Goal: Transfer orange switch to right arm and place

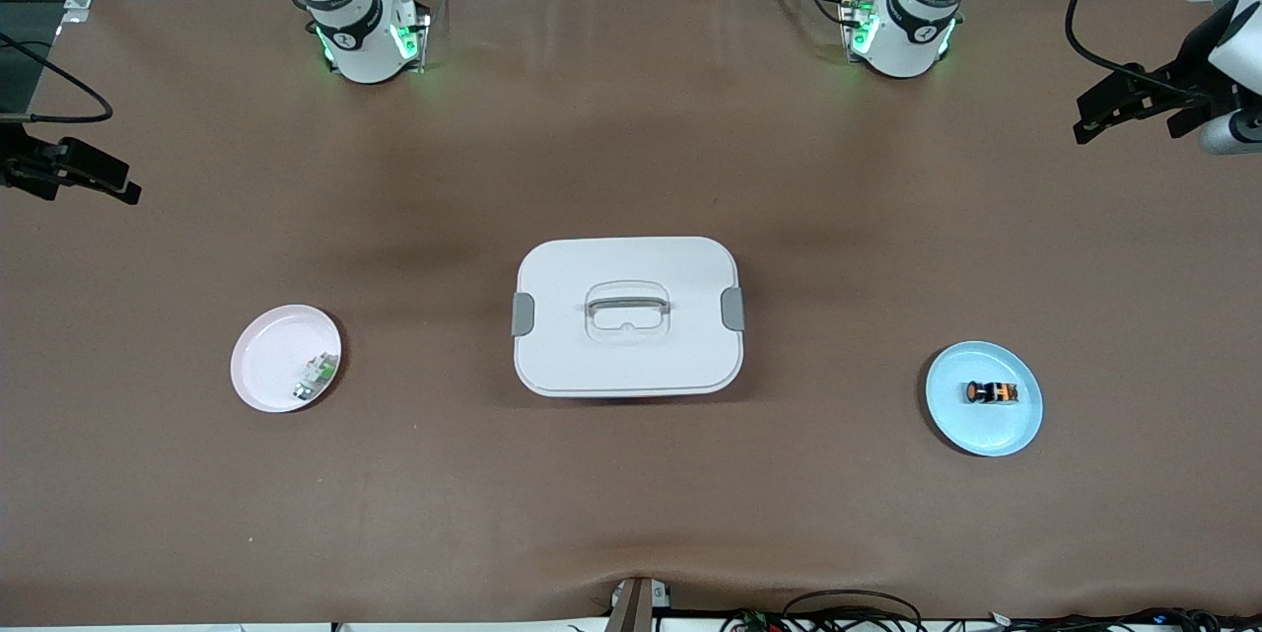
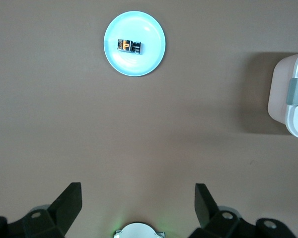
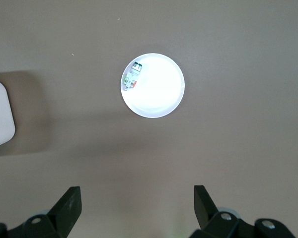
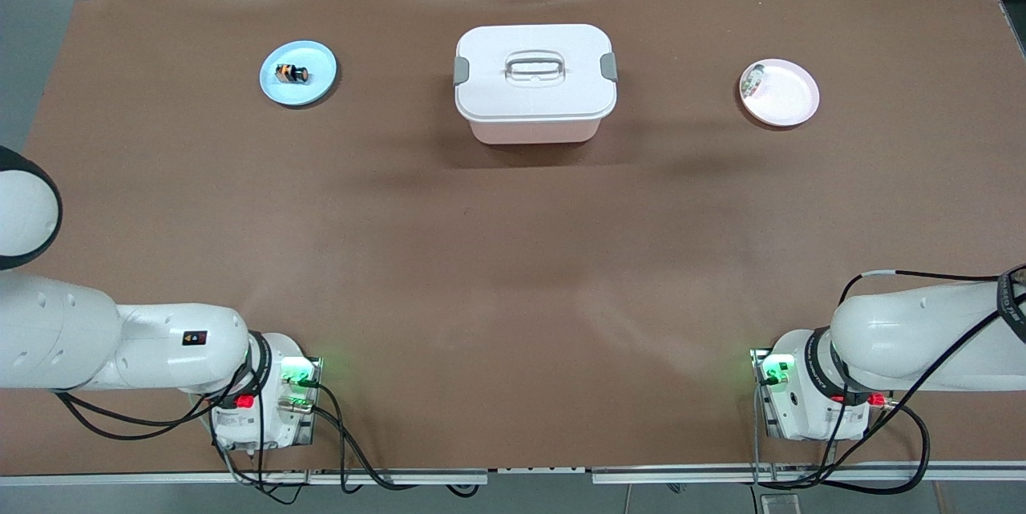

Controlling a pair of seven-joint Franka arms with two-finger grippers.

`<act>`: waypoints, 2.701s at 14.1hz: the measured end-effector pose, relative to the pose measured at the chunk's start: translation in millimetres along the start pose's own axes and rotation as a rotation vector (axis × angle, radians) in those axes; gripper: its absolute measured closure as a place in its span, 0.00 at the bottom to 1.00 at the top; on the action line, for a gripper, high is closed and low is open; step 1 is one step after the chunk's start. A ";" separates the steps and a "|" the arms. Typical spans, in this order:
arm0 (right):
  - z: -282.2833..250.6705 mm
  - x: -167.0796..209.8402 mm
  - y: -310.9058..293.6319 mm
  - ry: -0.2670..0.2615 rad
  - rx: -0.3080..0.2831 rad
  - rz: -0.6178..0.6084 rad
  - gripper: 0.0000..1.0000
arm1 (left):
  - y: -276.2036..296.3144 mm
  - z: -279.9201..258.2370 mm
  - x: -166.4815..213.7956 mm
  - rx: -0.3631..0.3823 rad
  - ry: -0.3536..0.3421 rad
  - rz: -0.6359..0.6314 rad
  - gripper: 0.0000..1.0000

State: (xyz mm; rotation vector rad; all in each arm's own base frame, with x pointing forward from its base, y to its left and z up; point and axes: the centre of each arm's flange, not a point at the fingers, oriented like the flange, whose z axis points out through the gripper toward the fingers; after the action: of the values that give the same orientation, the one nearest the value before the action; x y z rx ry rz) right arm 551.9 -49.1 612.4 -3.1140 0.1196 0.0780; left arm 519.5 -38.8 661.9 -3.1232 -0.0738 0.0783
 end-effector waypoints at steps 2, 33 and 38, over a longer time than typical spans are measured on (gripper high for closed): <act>0.1 0.0 0.0 0.000 0.000 0.000 0.00 | -1.7 -2.5 0.0 -0.001 0.005 -0.003 0.00; 8.5 9.6 -12.1 -0.011 0.002 -0.023 0.00 | 17.6 7.7 7.8 0.006 -0.019 0.037 0.00; 3.4 10.0 -13.5 0.001 0.002 -0.025 0.00 | 42.2 21.1 13.1 0.006 -0.043 0.079 0.00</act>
State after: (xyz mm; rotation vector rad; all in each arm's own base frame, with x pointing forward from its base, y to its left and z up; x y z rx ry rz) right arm 562.8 -36.3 608.8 -3.1130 0.0806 0.0762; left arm 533.5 -80.1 639.4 -3.1185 0.0487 0.1467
